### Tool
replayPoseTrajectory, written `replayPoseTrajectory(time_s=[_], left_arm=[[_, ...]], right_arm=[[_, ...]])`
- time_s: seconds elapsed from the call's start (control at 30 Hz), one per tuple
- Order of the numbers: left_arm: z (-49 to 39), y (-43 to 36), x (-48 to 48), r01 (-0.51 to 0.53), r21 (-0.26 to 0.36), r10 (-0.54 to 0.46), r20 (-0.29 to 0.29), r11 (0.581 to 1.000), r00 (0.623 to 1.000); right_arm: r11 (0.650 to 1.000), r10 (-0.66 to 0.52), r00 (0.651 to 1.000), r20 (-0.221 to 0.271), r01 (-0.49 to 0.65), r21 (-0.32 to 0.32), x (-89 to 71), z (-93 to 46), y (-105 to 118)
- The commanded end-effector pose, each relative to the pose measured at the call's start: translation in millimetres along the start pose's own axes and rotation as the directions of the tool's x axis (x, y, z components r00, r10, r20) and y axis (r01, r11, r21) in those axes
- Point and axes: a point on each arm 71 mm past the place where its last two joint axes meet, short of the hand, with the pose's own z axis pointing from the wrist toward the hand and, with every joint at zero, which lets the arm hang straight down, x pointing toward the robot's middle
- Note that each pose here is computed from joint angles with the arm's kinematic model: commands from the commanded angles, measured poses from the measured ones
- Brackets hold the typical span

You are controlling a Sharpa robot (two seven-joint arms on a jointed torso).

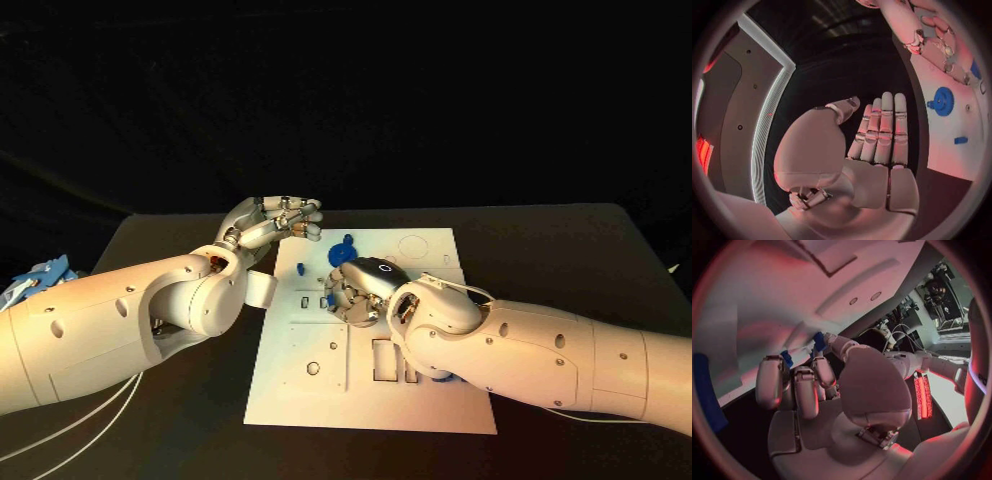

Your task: Assemble the parts on the task board

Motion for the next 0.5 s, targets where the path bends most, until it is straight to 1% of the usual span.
replayPoseTrajectory(time_s=[0.03, 0.5], left_arm=[[0.3, -1.3, 2.5, 0.006, 0.007, -0.006, -0.014, 1.0, 1.0], [-0.1, -1.3, 2.4, 0.007, 0.005, -0.007, -0.015, 1.0, 1.0]], right_arm=[[0.999, -0.024, 0.999, -0.022, 0.024, 0.03, 5.8, -0.4, -4.5], [0.998, -0.036, 0.999, -0.021, 0.037, 0.048, 7.0, 0.5, -8.0]])
